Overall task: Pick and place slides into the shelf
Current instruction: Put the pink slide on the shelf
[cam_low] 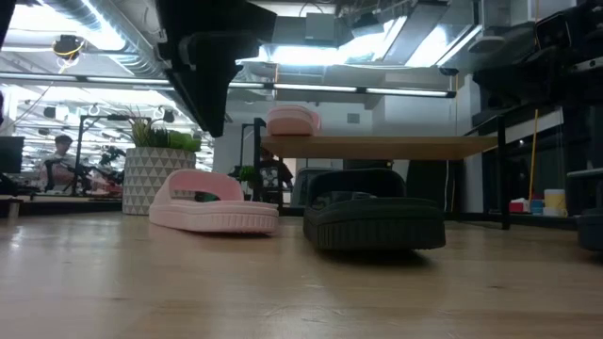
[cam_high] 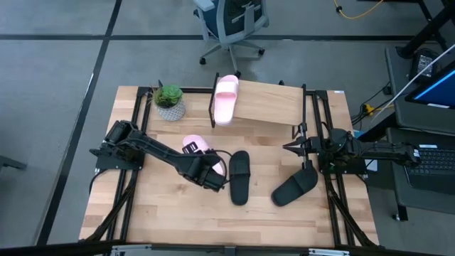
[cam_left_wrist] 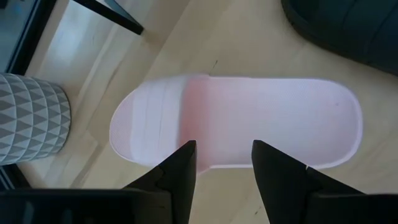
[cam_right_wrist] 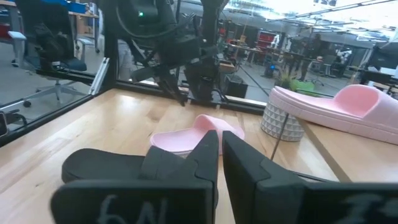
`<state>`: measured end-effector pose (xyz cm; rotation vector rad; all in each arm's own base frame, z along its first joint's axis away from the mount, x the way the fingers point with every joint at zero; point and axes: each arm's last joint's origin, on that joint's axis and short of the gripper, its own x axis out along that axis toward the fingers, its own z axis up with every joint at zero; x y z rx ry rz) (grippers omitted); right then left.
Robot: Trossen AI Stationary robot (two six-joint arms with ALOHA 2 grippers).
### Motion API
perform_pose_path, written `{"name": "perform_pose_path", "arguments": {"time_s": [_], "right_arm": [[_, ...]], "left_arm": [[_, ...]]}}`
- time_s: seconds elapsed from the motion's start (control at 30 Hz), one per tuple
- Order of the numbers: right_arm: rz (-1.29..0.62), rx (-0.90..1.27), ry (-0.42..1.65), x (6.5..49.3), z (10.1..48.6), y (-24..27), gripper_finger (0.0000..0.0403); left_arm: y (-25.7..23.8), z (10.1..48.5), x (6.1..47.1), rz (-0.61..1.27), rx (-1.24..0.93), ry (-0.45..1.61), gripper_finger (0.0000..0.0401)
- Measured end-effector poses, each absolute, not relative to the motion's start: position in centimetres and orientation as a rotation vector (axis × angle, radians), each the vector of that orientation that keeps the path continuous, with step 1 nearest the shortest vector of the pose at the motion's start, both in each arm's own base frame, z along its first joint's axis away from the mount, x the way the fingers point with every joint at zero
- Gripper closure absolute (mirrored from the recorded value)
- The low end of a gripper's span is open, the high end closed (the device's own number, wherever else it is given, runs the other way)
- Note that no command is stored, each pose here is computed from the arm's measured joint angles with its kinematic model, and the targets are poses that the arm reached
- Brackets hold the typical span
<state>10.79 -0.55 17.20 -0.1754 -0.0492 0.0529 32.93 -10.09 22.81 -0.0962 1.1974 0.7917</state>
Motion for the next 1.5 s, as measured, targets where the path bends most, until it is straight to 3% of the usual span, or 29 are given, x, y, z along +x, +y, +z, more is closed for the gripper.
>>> {"name": "perform_pose_path", "arguments": {"time_s": [0.67, 1.5], "right_arm": [[0.051, -0.172, -0.049, 10.8, 17.2, -0.6, 0.0377], [0.031, -0.192, -0.038, 10.8, 17.1, -0.6, 0.0377]], "left_arm": [[-7.5, 22.8, 33.6, 0.837, -0.136, 1.223, 0.0271], [-7.2, 19.9, 34.1, 0.865, -0.101, 1.369, 0.0287]]}}
